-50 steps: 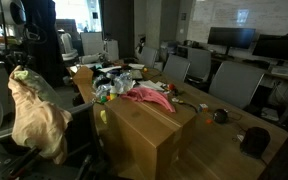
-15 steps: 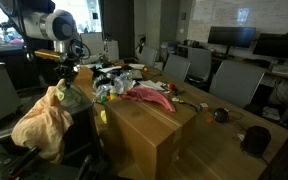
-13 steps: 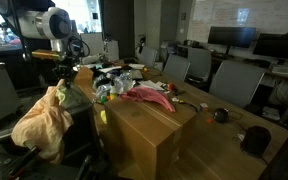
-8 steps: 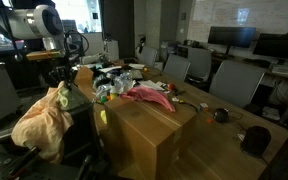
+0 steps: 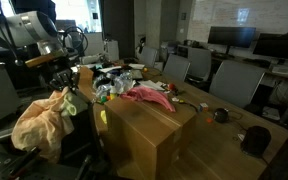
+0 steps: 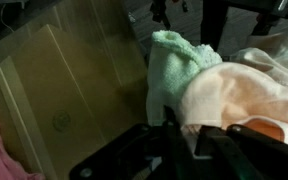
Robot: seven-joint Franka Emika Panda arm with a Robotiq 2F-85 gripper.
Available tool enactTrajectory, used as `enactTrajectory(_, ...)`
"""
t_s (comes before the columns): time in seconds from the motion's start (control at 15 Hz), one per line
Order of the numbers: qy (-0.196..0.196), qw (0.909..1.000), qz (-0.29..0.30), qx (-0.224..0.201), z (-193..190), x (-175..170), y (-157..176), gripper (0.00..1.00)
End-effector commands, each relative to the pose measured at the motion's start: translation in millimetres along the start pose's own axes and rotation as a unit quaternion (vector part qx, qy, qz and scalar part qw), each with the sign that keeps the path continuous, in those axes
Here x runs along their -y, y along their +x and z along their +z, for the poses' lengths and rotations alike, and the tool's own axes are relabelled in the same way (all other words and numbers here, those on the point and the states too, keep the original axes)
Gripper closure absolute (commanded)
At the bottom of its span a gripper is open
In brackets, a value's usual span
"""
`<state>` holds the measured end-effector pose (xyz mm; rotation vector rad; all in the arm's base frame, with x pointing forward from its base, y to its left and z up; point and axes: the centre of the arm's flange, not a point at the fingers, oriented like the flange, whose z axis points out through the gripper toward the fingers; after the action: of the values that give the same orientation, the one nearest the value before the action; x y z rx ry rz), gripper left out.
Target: Remove all the clothes from the top of the box except the pink cloth and hang them on the chair
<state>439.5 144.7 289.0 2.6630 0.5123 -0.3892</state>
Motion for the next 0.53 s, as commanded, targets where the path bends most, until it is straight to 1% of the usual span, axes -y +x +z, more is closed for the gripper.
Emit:
enactTrajectory(0.0, -0.036, 0.9990, -0.024, 0.005, -1.7, 3.0, -9.9, 0.95)
enactTrajectory(0.27, -0.051, 0.9982, -0.032, 0.000, -3.3, 6.3, -9.9, 0.95)
enactTrajectory(0.33, -0.050, 0.9982, -0.033, -0.002, -4.1, 6.8, -9.5, 0.95)
enactTrajectory(0.47, -0.034, 0.9989, -0.031, -0.006, -6.6, 8.7, -7.4, 0.95)
